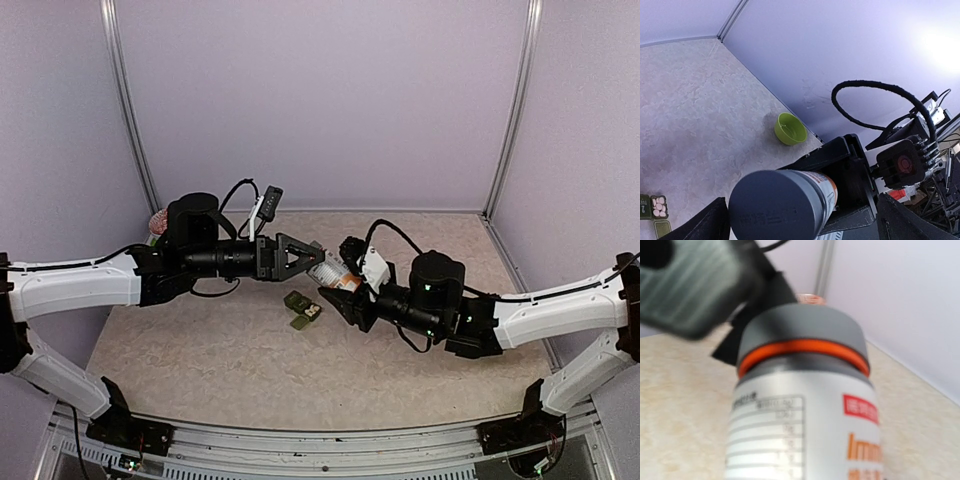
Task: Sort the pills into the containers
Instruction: Screw the lid of the pill bottle onto the pill bottle.
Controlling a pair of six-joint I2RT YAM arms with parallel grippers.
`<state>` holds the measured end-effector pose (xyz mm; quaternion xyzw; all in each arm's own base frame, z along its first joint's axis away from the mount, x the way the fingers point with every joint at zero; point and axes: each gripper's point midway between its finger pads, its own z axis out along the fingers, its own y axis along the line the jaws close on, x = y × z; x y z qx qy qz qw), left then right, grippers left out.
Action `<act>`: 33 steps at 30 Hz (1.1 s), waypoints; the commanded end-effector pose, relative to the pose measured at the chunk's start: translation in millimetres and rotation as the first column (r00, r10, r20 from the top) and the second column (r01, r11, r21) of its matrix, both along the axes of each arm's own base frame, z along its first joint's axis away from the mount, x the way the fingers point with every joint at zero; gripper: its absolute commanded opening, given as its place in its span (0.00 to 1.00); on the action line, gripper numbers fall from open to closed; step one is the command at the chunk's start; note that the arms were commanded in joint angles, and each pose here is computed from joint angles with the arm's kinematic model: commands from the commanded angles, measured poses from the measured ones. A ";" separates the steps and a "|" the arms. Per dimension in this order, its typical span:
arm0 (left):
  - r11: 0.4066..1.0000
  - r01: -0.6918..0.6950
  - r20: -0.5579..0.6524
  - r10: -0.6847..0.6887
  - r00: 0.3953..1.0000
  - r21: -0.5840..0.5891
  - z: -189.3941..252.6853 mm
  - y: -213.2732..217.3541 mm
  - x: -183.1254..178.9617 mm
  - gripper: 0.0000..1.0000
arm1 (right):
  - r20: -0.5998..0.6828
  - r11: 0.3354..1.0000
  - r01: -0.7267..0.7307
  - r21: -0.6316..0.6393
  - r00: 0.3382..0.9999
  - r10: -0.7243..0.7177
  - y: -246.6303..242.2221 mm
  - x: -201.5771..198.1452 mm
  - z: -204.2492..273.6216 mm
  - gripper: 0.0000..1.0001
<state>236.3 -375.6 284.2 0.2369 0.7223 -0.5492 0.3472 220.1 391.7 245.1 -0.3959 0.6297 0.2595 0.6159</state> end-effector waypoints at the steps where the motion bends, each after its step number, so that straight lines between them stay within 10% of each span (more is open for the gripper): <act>1: 1.000 -0.013 -0.018 0.013 1.000 -0.021 2.8 3.0 1.3 0.99 | 0.041 0.996 0.085 0.013 0.996 -0.085 -10.5 9.7 11.5 0.12; 33: 0.997 0.015 0.015 -0.014 1.000 -0.080 21.7 2.5 -1.7 0.99 | -0.021 0.991 -0.090 -0.096 0.996 0.089 39.5 -15.1 -38.3 0.10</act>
